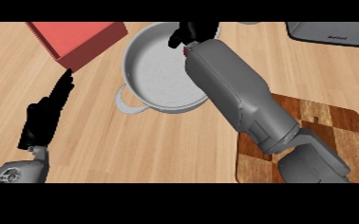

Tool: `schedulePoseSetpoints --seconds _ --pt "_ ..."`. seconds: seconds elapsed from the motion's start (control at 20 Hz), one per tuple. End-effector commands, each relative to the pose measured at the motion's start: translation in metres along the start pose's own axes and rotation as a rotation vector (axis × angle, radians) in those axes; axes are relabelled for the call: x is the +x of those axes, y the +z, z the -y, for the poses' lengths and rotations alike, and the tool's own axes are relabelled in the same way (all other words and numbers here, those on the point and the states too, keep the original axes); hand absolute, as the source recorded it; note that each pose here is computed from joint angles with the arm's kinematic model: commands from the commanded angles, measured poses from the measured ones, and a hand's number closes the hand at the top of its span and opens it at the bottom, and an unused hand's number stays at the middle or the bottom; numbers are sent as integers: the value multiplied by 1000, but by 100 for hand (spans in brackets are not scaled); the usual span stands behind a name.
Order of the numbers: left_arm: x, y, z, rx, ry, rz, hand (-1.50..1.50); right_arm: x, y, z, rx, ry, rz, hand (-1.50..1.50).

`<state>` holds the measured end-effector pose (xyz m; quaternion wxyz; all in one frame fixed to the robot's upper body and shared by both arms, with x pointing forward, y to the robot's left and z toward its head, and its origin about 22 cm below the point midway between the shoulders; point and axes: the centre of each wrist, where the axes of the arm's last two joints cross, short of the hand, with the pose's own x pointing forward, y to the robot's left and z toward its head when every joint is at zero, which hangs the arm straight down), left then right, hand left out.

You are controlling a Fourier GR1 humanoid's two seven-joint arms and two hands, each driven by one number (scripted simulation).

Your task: Pick the tomato from the cutting board and place it in the pot

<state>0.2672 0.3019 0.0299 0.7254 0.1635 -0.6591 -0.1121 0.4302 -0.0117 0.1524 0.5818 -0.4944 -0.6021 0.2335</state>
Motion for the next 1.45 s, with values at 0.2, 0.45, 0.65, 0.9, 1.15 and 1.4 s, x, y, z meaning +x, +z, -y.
schedulePoseSetpoints --seconds 0.2,0.45,0.65,0.9,1.15,1.4 --pt "1 0 11 -6 3 5 0 -19 -7 -10 -10 -126 22 -150" --pt "11 -3 7 -5 19 11 0 4 -7 13 -218 -426 97 -150" --pt "-5 2 12 -19 12 -8 0 1 -6 18 -267 -585 67 -150" --pt "-5 6 8 30 14 -36 0 6 0 22 -147 -683 77 -150" --pt "-11 4 -11 48 11 -50 0 0 23 9 -93 -766 107 -150" --pt "-28 28 -8 70 27 -82 0 -23 60 -10 -75 -846 101 -150"
